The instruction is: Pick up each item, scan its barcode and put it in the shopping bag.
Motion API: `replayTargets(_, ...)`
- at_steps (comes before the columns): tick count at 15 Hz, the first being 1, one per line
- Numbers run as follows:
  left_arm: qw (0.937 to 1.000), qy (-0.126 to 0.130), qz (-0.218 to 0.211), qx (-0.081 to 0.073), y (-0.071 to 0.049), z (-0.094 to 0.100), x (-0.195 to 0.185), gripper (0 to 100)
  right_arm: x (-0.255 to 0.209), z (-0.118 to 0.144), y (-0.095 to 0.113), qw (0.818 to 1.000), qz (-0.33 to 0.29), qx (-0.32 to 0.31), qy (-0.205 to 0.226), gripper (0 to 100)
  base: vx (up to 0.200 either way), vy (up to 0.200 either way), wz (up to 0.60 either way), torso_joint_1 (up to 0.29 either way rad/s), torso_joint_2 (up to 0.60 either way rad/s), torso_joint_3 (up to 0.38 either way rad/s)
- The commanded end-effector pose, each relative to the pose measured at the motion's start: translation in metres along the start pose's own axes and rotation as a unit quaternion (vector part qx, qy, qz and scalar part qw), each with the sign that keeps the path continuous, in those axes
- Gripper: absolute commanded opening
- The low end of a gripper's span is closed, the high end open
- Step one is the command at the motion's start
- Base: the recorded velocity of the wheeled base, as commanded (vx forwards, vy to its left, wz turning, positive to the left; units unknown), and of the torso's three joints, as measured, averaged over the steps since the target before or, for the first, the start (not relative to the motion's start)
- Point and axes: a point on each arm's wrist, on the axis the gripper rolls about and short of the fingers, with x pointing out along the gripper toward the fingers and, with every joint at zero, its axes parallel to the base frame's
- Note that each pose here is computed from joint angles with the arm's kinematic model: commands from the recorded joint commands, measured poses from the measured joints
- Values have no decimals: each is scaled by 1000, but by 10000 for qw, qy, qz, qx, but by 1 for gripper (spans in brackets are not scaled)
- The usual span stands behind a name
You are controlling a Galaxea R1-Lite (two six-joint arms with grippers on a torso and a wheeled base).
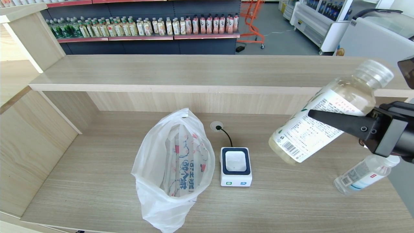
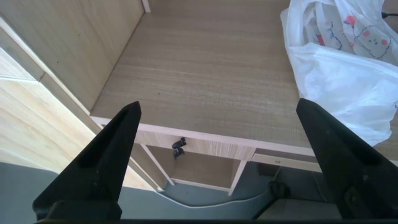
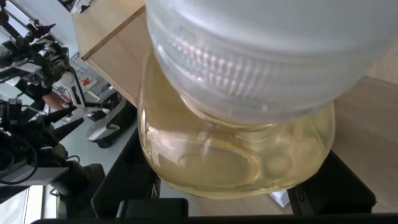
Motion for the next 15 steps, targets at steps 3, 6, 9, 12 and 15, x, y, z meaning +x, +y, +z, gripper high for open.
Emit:
replayTargets(3, 10000, -1, 3, 8, 0, 0, 0, 100, -11, -3, 8, 10000, -24, -24, -31, 0, 0, 0, 0, 0, 0, 0)
replayTargets(6, 10000, -1, 3, 8, 0, 0, 0, 100, -13, -4, 9, 10000, -23, -29, -37, 0, 0, 0, 0, 0, 0, 0)
replayTargets(9, 10000, 6, 3, 1, 0, 0, 0, 100, -14, -6, 9, 10000, -30, -4, -9, 0, -133, 0, 0, 2, -2, 5)
replayTargets(12, 10000, 6, 3, 1, 0, 0, 0, 100, -16, -13, 10, 9999, -47, 62, 65, 0, -67, 0, 0, 2, 1, 1)
replayTargets(15, 10000, -1, 3, 0, 0, 0, 0, 100, -20, -19, 6, 9996, -188, 144, 132, 0, 0, 0, 0, 0, 0, 0)
